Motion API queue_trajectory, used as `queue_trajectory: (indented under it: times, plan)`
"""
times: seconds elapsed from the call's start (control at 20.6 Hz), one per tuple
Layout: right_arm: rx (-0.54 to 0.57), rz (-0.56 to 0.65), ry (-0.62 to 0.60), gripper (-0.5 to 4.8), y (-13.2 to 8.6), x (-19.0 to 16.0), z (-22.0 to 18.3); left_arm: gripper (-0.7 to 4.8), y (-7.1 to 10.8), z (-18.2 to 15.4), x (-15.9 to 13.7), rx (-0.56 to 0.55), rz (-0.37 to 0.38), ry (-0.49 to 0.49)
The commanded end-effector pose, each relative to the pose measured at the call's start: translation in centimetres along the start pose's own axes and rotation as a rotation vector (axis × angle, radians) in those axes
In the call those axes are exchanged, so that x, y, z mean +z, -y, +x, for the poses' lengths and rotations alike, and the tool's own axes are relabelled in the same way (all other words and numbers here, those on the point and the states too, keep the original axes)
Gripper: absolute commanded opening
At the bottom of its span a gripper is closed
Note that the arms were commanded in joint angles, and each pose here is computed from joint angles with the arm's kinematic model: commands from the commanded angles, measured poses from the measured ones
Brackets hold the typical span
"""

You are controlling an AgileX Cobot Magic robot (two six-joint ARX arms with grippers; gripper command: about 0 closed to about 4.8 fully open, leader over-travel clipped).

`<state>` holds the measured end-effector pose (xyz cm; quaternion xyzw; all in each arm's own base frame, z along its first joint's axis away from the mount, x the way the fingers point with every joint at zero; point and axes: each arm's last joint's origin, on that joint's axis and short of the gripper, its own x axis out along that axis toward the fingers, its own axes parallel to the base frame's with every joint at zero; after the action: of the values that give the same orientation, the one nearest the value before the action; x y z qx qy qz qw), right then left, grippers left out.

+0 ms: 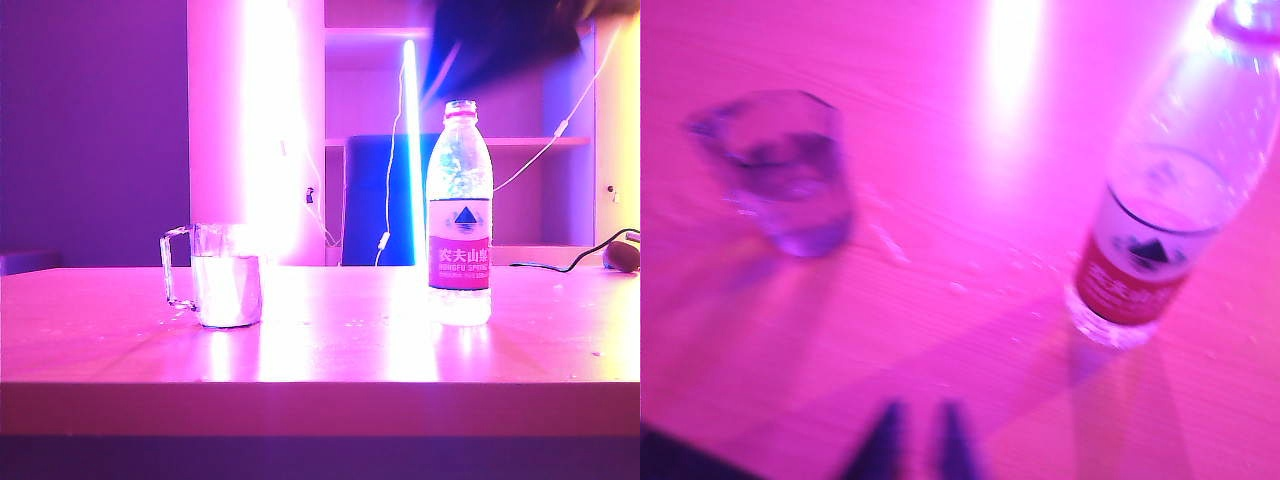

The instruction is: Pick up the mineral water bottle on the table and pour water into the mug until it's half full.

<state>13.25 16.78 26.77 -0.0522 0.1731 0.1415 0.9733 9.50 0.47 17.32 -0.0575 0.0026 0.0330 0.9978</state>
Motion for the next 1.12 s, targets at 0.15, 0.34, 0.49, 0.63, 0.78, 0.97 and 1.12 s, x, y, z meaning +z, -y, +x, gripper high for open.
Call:
queue_trajectory:
  times: [0.15,0.34,0.49,0.63,0.78,0.97,1.12]
  plan:
    - [0.139,0.145,0.221,0.03,-0.9,2.5,-3.9,-0.05,-0.2,0.2,-1.5,0.009,-0.015,-0.073]
    - [0.197,0.275,0.36,0.09,-1.1,4.1,-4.7,-0.05,-0.2,0.1,-2.1,0.016,-0.013,-0.129]
    - [0.186,0.262,0.346,0.09,-1.1,4.0,-4.6,-0.05,-0.2,0.1,-2.0,0.015,-0.013,-0.127]
    - [0.16,0.162,0.356,0.09,-1.0,4.0,-4.6,-0.05,-0.2,0.1,-2.0,0.015,-0.013,-0.127]
    - [0.079,0.03,0.408,0.09,3.2,5.1,-3.9,-0.05,-0.2,0.1,-2.0,0.015,-0.013,-0.127]
    - [0.147,-0.014,0.423,0.09,11.3,4.6,-5.8,-0.05,-0.2,0.1,-2.0,0.015,-0.013,-0.126]
    - [-0.189,0.023,0.534,0.09,13.9,2.2,-10.0,-0.05,-0.2,0.1,-2.0,0.016,-0.013,-0.128]
